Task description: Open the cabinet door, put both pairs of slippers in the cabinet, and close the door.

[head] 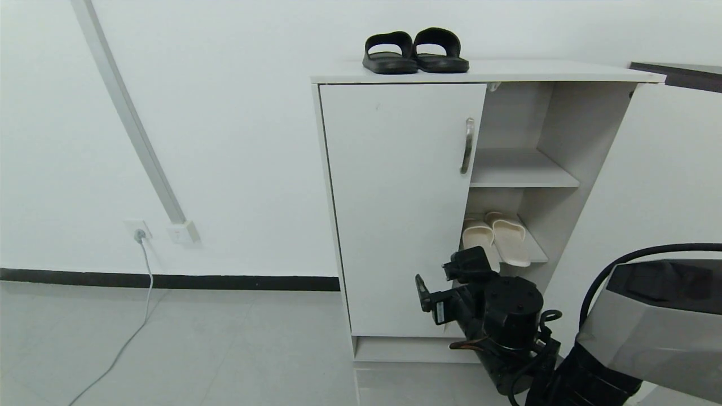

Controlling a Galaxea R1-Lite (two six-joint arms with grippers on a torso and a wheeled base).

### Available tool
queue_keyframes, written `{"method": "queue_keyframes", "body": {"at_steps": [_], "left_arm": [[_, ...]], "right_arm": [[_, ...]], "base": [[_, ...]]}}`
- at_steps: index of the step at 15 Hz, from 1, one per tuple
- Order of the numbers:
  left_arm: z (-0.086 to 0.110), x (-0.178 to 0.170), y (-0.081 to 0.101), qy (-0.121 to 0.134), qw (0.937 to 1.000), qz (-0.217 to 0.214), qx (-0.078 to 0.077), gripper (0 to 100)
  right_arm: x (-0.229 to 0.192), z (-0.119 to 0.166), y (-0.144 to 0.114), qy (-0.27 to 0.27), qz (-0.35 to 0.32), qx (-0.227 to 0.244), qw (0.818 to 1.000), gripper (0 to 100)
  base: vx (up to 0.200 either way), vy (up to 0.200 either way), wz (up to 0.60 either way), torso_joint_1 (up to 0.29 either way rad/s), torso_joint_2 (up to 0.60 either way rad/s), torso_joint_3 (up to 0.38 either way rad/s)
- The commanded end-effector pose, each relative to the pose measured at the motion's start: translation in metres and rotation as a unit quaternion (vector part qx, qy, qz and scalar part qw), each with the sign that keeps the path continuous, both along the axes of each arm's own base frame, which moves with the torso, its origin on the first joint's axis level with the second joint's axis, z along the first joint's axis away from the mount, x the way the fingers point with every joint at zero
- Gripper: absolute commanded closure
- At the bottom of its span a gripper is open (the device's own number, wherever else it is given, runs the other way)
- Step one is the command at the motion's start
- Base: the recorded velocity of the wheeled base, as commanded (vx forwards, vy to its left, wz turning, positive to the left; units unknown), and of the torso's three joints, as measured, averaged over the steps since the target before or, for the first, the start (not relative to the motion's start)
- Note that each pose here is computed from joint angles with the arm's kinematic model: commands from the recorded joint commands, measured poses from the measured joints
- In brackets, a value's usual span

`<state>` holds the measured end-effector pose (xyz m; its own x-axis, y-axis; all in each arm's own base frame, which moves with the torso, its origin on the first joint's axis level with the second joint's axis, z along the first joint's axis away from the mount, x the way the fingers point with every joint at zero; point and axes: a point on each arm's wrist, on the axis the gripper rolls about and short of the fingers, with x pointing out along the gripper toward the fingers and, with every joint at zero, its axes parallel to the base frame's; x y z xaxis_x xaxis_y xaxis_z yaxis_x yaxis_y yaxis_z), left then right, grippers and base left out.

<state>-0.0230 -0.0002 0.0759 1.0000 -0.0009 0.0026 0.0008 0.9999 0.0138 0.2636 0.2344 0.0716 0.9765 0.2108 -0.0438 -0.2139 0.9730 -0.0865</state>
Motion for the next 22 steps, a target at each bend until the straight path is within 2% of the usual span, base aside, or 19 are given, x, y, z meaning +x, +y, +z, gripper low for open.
{"method": "queue_keyframes", "body": {"at_steps": [1,20,22], "left_arm": [[-0.0001,0.0001,0.0,0.001,1.0,0.0,0.0,100],[-0.0001,0.0001,0.0,0.001,1.0,-0.001,0.0,100],[-0.0001,0.0001,0.0,0.001,1.0,-0.001,0.0,100]], "right_arm": [[-0.0001,-0.0024,0.0003,0.001,0.001,-0.009,1.0,0],[0.0027,-0.0108,-0.0008,0.007,-0.002,-0.021,1.0,0],[0.0027,-0.0108,-0.0008,0.007,-0.002,-0.021,1.0,0]], "base": [[0.0,0.0,0.0,0.0,0.0,0.0],[0.0,0.0,0.0,0.0,0.0,0.0],[0.0,0.0,0.0,0.005,-0.23,-0.249]]}}
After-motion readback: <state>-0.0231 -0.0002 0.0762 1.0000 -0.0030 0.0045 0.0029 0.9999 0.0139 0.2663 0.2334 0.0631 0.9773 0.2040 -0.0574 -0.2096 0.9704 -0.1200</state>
